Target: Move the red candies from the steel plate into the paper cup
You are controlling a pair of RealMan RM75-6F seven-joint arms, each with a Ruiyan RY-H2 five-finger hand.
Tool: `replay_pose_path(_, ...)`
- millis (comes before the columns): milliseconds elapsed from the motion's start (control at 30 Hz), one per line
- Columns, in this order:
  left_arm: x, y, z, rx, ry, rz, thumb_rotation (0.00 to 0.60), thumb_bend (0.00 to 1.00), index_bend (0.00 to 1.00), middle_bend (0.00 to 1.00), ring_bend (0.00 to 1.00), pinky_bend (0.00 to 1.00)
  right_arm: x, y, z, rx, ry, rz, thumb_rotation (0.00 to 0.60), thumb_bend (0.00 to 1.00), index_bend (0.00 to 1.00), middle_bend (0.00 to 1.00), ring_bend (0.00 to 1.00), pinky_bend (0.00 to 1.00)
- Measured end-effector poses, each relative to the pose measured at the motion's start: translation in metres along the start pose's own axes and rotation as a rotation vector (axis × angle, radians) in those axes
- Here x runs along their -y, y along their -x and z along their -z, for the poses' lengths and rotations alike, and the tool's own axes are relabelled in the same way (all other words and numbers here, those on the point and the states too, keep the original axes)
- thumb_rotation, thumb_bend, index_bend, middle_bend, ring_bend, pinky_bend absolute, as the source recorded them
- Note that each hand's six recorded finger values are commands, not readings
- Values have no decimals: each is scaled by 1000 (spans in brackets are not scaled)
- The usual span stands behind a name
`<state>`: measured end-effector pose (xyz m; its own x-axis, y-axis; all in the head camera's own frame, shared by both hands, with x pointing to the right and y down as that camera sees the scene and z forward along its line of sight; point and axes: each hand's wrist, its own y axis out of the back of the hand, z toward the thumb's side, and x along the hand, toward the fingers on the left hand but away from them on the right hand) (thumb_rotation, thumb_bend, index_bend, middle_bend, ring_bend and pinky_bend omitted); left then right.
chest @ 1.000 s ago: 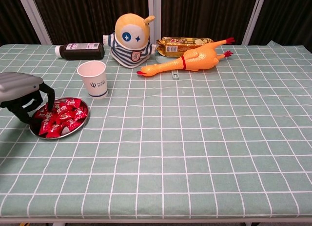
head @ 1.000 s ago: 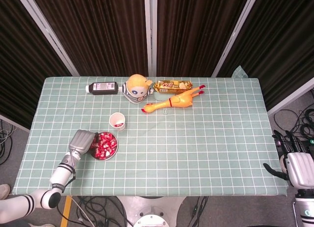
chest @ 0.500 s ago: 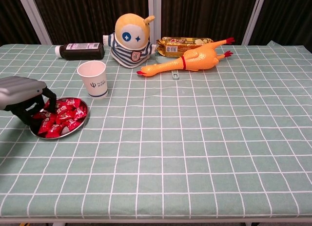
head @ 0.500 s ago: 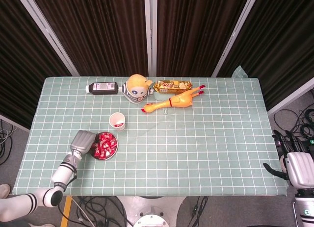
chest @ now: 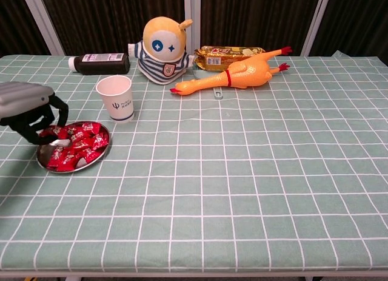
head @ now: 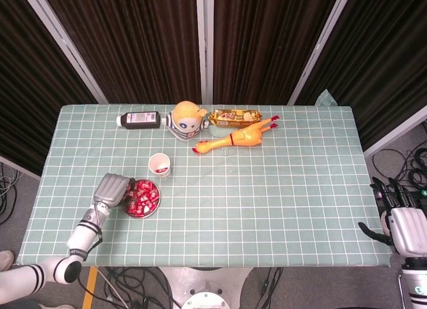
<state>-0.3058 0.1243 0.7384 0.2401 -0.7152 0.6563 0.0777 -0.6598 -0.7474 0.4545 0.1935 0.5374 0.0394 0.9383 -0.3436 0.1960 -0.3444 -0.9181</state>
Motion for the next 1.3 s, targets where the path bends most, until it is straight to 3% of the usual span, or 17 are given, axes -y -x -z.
replay_pose_path(267,-68,-27,-29,73,47,-129,600,373,645,924,861,987,-1,-2,4,4,6,3,600,81,41,208,10,110)
replay_pose_path(433,-86,-49,-42,80,63,-134,600,369,642,924,861,987,-2,-2,7,14,5,5,600,80,41,208,10,111)
replay_pose_path(600,-84,-66,-50,72,32,-92,600,368,617,916,858,987,-2,-3,10,21,7,6,600,81,41,208,10,111)
replay_pose_path(767,-74,-73,-55,62,14,-34,600,343,466,911,857,986,-2,-3,12,28,8,5,600,81,41,208,10,113)
replay_pose_path(933,-71,-67,-61,79,11,-30,600,296,377,910,857,986,-1,0,10,20,10,1,600,82,41,208,10,114)
replay_pose_path(1033,-75,-59,-59,79,40,-50,600,273,360,909,857,986,-1,-1,11,23,11,2,600,82,41,208,10,114)
replay_pose_path(1167,-84,-39,-42,50,93,-127,600,267,361,908,856,986,-1,-1,10,19,10,0,600,82,41,208,10,116)
replay_pose_path(1300,-78,-11,-18,16,123,-184,600,267,413,907,856,986,0,1,8,8,10,-1,600,82,41,208,10,116)
